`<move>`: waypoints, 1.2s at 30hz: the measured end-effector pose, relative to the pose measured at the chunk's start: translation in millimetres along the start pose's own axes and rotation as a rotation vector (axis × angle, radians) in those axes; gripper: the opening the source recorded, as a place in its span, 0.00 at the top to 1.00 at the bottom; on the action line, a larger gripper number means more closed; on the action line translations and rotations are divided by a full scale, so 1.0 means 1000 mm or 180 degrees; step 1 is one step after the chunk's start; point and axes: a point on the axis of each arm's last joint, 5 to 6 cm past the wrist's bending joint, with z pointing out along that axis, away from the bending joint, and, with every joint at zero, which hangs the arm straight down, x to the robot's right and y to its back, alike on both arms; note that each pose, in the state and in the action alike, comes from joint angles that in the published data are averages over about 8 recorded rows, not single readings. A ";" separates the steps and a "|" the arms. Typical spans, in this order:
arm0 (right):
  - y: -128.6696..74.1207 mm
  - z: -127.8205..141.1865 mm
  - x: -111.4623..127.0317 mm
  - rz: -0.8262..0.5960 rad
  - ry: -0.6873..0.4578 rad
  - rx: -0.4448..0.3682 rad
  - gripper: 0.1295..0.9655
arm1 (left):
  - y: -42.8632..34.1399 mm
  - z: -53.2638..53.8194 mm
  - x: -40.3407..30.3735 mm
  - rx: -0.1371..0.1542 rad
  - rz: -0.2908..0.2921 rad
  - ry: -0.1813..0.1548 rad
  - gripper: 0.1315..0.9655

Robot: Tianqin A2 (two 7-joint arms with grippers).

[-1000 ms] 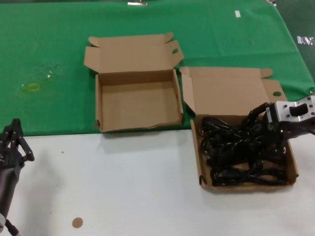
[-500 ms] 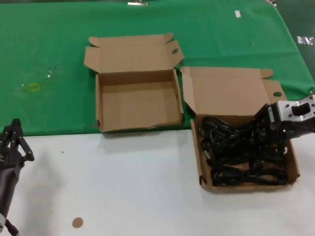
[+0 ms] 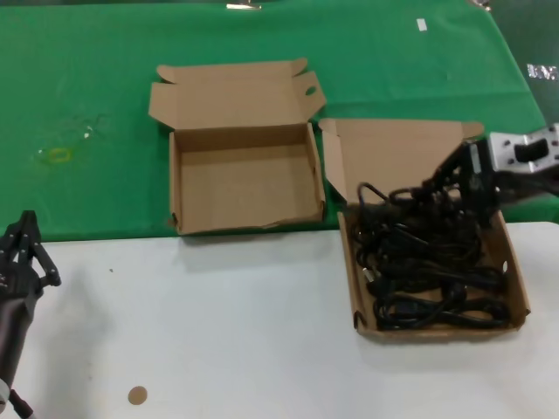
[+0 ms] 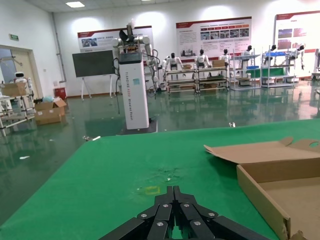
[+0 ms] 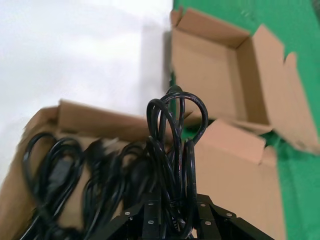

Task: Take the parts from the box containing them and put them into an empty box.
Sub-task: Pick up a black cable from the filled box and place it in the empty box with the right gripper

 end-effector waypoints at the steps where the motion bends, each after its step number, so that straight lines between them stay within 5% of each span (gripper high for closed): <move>1: -0.003 0.000 0.003 -0.0008 0.0027 0.0018 0.87 | 0.0000 0.000 0.0000 0.0000 0.0000 0.0000 0.98; 24: -0.125 0.070 0.043 -0.0114 0.0467 0.0739 0.87 | 0.0000 0.000 0.0000 0.0000 0.0000 0.0000 0.98; 36: -0.151 0.113 0.054 -0.0257 0.0565 0.0697 0.87 | 0.0000 0.000 0.0000 0.0000 0.0000 0.0000 0.98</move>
